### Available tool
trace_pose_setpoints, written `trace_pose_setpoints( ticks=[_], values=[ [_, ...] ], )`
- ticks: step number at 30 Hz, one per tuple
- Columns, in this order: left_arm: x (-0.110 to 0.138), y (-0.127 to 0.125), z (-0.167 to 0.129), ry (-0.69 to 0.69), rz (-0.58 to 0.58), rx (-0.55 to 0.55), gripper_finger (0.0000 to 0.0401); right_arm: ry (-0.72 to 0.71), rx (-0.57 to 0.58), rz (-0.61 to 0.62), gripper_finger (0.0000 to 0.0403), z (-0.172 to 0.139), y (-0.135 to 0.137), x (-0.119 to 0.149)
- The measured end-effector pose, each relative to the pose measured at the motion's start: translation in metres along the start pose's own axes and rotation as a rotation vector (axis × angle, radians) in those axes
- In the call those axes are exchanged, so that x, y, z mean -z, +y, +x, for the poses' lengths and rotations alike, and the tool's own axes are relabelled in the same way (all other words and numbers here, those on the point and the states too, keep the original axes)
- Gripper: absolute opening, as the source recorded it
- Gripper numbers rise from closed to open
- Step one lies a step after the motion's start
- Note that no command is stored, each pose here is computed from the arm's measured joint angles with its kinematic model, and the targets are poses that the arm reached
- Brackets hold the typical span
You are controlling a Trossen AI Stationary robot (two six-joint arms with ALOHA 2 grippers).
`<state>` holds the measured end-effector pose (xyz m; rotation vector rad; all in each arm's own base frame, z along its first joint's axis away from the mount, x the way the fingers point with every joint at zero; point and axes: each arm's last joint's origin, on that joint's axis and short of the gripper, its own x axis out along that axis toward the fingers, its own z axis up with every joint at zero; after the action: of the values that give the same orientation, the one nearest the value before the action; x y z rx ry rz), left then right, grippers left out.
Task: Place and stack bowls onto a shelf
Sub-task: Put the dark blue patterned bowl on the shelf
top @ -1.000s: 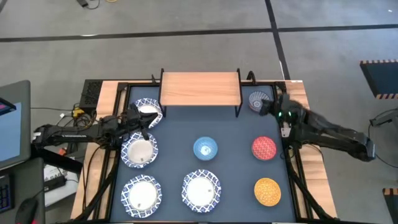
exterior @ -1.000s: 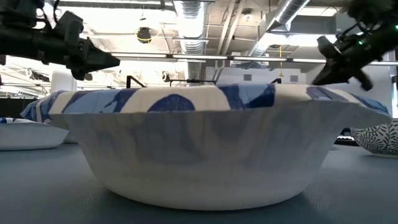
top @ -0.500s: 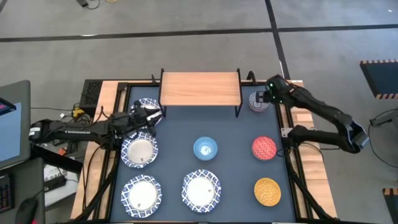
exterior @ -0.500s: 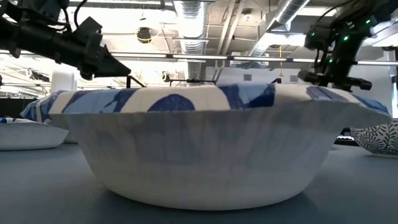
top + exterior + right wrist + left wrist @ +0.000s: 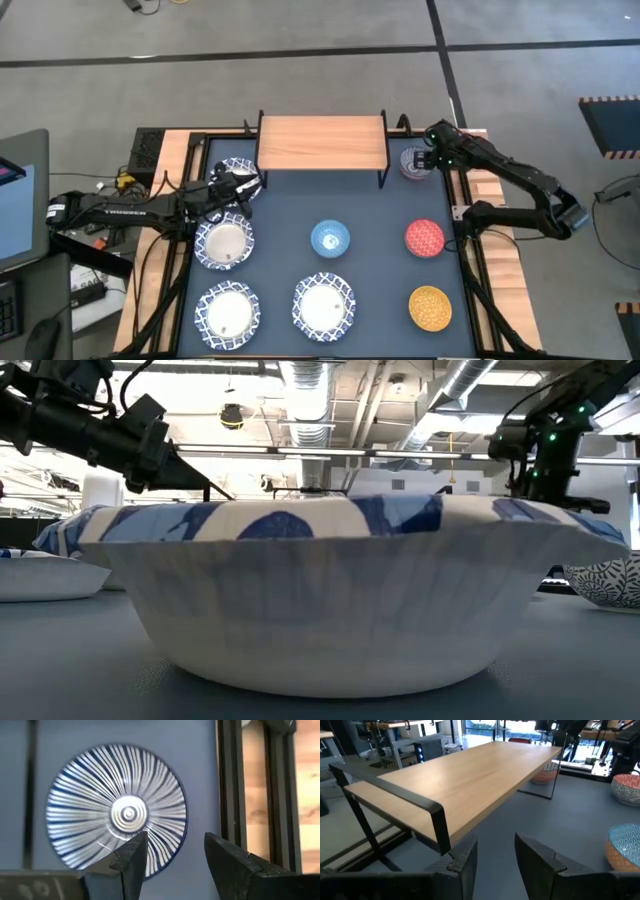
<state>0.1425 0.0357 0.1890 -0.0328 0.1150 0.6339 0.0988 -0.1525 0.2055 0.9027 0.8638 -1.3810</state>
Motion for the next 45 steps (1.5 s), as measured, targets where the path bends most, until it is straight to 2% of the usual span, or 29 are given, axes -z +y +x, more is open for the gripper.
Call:
trace_pose_setpoints(
  ticks=[13,16,23,28,30,34,37,39,41,45],
  values=[
    [0.000,-0.001,0.000,-0.006,0.039,0.019,0.0119,0.115,0.076,-0.041,0.0215,0.044,0.015,-0.004],
    [0.000,-0.001,0.000,-0.005,0.045,0.015,0.0119,0.126,0.122,-0.054,0.0182,0.050,0.015,-0.003],
    [-0.001,0.000,0.000,-0.014,0.032,-0.008,0.0119,0.092,0.089,-0.043,0.0037,0.045,0.017,-0.007],
    [-0.012,-0.001,0.001,-0.036,0.039,0.002,0.0119,0.066,0.042,-0.066,0.0039,0.024,0.010,-0.002],
    [-0.018,-0.003,0.003,-0.038,0.063,0.008,0.0119,0.009,0.016,-0.058,0.0040,0.009,0.008,-0.003],
    [-0.038,-0.009,0.013,-0.009,0.106,0.022,0.0119,-0.178,0.078,-0.033,0.0040,-0.029,0.002,-0.003],
    [-0.055,-0.013,0.028,0.035,0.131,0.004,0.0119,-0.346,0.072,-0.018,0.0039,-0.060,0.001,-0.001],
    [-0.068,-0.017,0.040,0.063,0.167,-0.008,0.0121,-0.469,0.006,-0.015,0.0039,-0.081,0.005,-0.002],
    [-0.084,-0.021,0.053,0.080,0.208,-0.020,0.0126,-0.560,-0.071,-0.097,0.0039,-0.096,0.013,0.003],
    [-0.113,-0.030,0.082,0.082,0.269,0.009,0.0147,-0.726,-0.303,-0.229,0.0039,-0.122,0.037,0.011]
  ],
)
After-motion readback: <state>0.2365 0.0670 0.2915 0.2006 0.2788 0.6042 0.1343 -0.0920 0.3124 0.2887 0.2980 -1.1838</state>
